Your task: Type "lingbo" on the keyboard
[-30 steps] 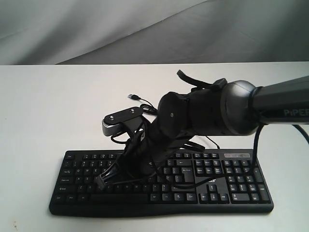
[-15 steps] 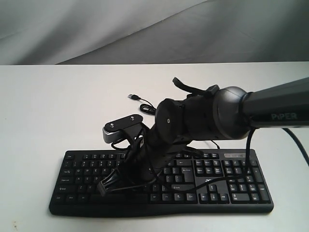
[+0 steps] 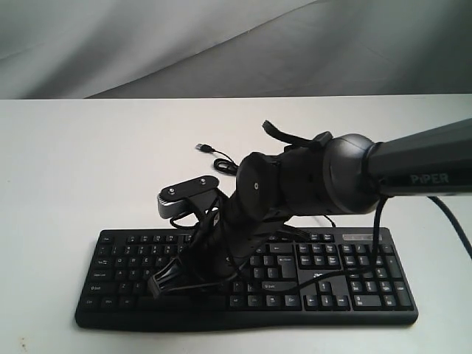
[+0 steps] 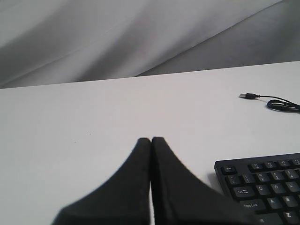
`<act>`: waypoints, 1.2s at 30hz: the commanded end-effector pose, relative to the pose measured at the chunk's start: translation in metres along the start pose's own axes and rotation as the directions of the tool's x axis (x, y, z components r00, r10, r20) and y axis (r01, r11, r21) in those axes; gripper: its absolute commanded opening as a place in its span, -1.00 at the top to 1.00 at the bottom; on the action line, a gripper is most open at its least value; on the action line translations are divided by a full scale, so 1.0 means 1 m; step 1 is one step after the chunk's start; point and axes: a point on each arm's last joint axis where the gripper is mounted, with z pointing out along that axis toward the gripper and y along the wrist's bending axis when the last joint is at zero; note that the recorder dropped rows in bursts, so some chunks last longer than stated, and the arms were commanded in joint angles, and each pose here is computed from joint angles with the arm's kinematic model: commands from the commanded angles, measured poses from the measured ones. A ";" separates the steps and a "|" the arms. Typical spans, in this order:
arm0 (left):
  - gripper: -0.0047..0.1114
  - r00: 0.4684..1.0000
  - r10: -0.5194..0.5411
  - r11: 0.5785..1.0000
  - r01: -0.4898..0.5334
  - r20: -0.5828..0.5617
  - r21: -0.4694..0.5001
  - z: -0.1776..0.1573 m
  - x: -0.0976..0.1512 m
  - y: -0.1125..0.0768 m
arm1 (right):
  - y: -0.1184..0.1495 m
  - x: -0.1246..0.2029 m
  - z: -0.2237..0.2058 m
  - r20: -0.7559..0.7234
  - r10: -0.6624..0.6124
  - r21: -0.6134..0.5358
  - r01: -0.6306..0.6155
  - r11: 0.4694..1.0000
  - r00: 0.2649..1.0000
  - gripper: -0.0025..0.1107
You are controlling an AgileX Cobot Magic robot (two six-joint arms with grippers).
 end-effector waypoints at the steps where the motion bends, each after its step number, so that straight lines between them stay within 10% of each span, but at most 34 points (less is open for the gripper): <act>1: 0.91 1.000 -0.012 1.000 0.012 0.003 0.001 0.000 0.001 0.000 | 0.005 -0.009 -0.020 0.087 -0.032 0.005 0.031 0.999 0.996 0.96; 36: 0.91 1.000 -0.012 1.000 0.012 0.003 0.001 0.000 0.001 0.000 | 0.009 -0.028 0.004 0.046 -0.059 -0.012 0.060 0.998 0.997 0.96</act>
